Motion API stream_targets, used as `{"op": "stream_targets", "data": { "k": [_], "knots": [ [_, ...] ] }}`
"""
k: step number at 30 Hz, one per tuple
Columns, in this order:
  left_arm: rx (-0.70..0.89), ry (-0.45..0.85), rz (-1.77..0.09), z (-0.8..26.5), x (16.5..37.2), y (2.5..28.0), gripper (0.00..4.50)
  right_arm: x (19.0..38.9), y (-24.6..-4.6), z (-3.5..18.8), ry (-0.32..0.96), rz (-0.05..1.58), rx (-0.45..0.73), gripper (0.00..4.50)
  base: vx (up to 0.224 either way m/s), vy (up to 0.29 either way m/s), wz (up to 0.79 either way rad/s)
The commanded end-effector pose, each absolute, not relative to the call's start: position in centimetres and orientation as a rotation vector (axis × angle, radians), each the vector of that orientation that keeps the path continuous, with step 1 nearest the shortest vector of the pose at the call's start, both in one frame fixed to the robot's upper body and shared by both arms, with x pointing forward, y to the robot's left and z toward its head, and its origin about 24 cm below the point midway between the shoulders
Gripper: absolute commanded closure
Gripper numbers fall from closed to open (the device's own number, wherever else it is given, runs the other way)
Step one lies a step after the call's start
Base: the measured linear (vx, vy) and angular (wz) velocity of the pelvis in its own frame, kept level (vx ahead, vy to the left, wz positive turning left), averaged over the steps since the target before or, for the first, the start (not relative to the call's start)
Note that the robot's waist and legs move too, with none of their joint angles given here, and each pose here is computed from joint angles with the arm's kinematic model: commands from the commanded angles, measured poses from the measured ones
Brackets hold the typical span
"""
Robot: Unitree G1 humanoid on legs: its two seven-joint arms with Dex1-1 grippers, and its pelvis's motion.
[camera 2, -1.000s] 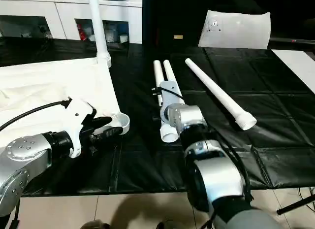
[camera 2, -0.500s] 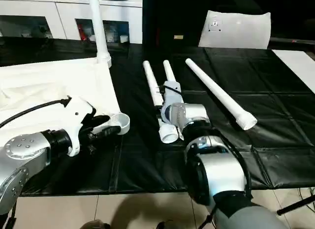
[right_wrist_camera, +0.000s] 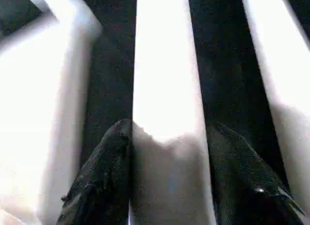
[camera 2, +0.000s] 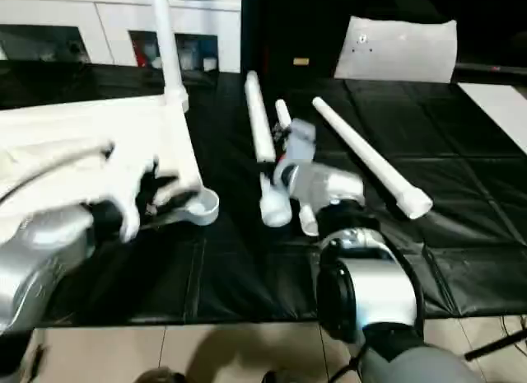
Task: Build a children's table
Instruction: Pick table leg
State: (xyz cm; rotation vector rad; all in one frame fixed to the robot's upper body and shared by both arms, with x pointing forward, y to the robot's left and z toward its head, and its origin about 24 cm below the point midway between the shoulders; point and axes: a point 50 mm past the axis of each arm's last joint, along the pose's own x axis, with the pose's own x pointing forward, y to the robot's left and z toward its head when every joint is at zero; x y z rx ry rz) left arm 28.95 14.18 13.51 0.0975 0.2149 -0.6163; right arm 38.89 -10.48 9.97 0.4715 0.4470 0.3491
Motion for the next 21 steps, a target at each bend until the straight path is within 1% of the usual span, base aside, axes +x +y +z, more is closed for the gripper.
{"op": "stream_targets", "data": {
  "k": [1,3,5,6,7,8,11,13,15,16,17,19,21],
  "knots": [
    [0.042,0.203,-0.596,14.0,29.7,14.1,2.01,39.2,-10.7,13.0,0.269,0.445,0.542,2.67,0.000,0.000,0.00],
    [-0.071,0.175,-0.582,14.8,30.5,13.7,1.85,38.5,-10.6,13.6,0.242,0.554,0.640,2.67,0.000,0.000,0.00],
    [-0.170,0.124,-0.579,15.9,31.3,13.0,1.79,37.4,-10.8,14.0,0.190,0.675,0.679,2.67,0.000,0.000,0.00],
    [-0.195,0.110,-0.578,16.3,31.6,12.8,1.66,37.1,-10.9,14.0,0.176,0.702,0.681,2.67,0.000,0.000,0.00],
    [-0.273,0.072,-0.597,17.2,32.1,12.1,1.52,36.2,-11.0,14.0,0.141,0.771,0.699,2.67,0.000,0.000,0.00],
    [-0.273,0.072,-0.597,17.2,32.1,12.1,1.45,36.2,-11.0,14.0,0.141,0.771,0.699,2.67,0.000,0.000,0.00],
    [-0.449,0.021,-0.662,19.1,32.8,10.7,1.34,34.4,-11.2,13.9,0.091,0.880,0.724,2.67,0.000,0.000,0.00],
    [-0.530,0.019,-0.704,19.8,33.1,10.0,1.02,33.6,-11.2,13.9,0.078,0.921,0.728,2.67,0.000,0.000,0.00],
    [-0.599,0.012,-0.744,20.5,33.2,9.4,0.99,33.1,-11.2,14.0,0.066,0.949,0.734,2.67,0.000,0.000,0.00],
    [-0.631,0.010,-0.760,20.8,33.2,9.2,0.99,32.9,-11.1,14.2,0.058,0.962,0.733,2.67,0.000,0.000,0.00],
    [-0.651,0.013,-0.770,20.9,33.2,9.0,0.88,32.7,-11.1,14.3,0.049,0.978,0.736,2.67,0.000,0.000,0.00],
    [-0.634,0.054,-0.794,20.6,33.2,8.3,0.58,32.1,-10.7,14.6,0.031,1.023,0.730,2.67,0.000,0.000,0.00],
    [-0.612,0.067,-0.792,20.4,33.2,8.1,0.59,32.0,-10.6,14.7,0.029,1.034,0.727,2.67,0.000,0.000,0.00]
  ]
}}
